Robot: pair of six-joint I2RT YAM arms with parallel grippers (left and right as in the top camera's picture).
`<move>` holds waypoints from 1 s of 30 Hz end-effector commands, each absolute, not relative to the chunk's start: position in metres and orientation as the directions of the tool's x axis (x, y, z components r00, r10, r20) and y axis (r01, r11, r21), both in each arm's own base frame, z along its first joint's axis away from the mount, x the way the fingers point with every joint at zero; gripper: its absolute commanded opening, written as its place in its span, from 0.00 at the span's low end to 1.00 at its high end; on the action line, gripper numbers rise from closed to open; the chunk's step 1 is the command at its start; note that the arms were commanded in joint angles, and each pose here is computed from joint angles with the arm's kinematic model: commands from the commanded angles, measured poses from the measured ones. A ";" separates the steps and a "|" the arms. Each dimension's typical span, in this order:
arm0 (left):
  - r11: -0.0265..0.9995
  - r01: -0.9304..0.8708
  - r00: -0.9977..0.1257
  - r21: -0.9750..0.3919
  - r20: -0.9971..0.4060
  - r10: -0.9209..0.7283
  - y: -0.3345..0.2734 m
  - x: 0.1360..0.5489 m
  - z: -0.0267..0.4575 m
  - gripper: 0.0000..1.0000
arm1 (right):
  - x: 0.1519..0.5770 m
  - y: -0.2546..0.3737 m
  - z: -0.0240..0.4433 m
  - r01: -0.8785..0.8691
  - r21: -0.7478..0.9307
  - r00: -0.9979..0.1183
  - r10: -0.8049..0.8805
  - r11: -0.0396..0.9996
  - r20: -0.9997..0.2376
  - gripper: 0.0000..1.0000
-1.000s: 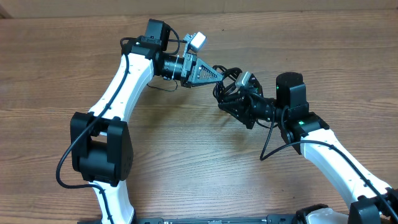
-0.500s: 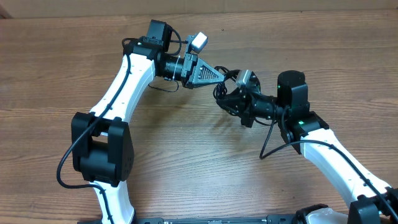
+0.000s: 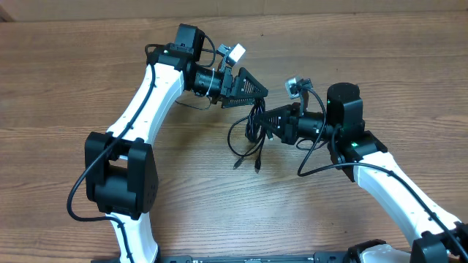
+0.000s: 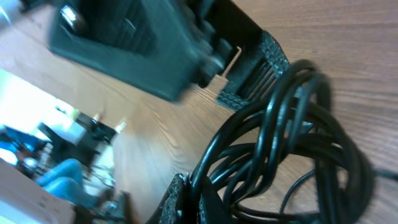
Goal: Untangle cables
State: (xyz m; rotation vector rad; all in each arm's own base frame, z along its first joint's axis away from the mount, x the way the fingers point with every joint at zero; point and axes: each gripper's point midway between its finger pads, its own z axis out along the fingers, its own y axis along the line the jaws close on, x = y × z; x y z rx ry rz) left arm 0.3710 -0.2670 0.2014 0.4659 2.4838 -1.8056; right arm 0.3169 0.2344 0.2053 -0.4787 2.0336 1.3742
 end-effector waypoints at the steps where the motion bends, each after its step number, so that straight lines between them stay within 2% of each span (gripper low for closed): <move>1: 0.350 0.286 -0.952 -0.892 -0.223 0.211 -0.265 0.373 0.203 0.98 | 0.313 0.234 0.235 -0.548 0.769 -0.781 0.127 0.329 -0.611 0.04; 3: 0.358 0.277 -0.954 -0.892 -0.212 0.211 -0.264 0.372 0.202 0.99 | 0.319 0.229 0.240 -0.525 0.786 -0.788 0.162 0.328 -0.594 0.04; 9: 0.473 0.230 -0.968 -0.850 -0.148 0.205 -0.253 0.368 0.182 1.00 | 0.348 0.200 0.241 -0.418 0.823 -0.785 0.304 0.385 -0.540 0.04; 14: 0.473 0.243 -0.964 -0.847 -0.159 0.212 -0.253 0.368 0.182 0.97 | 0.354 0.192 0.240 -0.403 0.822 -0.774 0.329 0.403 -0.541 0.04; 15: 0.472 0.247 -0.964 -0.846 -0.164 0.211 -0.254 0.368 0.182 0.91 | 0.356 0.191 0.240 -0.401 0.818 -0.767 0.336 0.413 -0.546 0.04; 17: 0.471 0.253 -0.962 -0.845 -0.171 0.211 -0.254 0.370 0.182 0.72 | 0.357 0.190 0.239 -0.392 0.817 -0.766 0.343 0.422 -0.544 0.04; 19: 0.478 0.257 -0.962 -0.840 -0.175 0.210 -0.253 0.371 0.181 0.64 | 0.360 0.186 0.231 -0.359 0.818 -0.769 0.354 0.449 -0.532 0.10; 21: 0.483 0.256 -0.962 -0.837 -0.174 0.209 -0.253 0.371 0.180 0.66 | 0.362 0.181 0.219 -0.340 0.794 -0.761 0.349 0.505 -0.547 0.16; 22: 0.489 0.257 -0.962 -0.834 -0.175 0.209 -0.252 0.371 0.179 0.70 | 0.365 0.177 0.211 -0.318 0.780 -0.757 0.350 0.539 -0.551 0.22; 26: 0.555 0.262 -0.963 -0.789 -0.178 0.201 -0.245 0.376 0.168 0.78 | 0.376 0.138 0.164 -0.074 0.685 -0.736 0.423 0.725 -0.528 0.38; 28: 0.601 0.262 -0.964 -0.755 -0.179 0.195 -0.240 0.380 0.161 0.82 | 0.378 0.117 0.146 0.034 0.618 -0.717 0.449 0.786 -0.532 0.43; 30: 0.646 0.247 -0.969 -0.722 -0.172 0.178 -0.234 0.384 0.154 0.85 | 0.378 0.104 0.135 0.054 0.538 -0.712 0.410 0.841 -0.569 0.48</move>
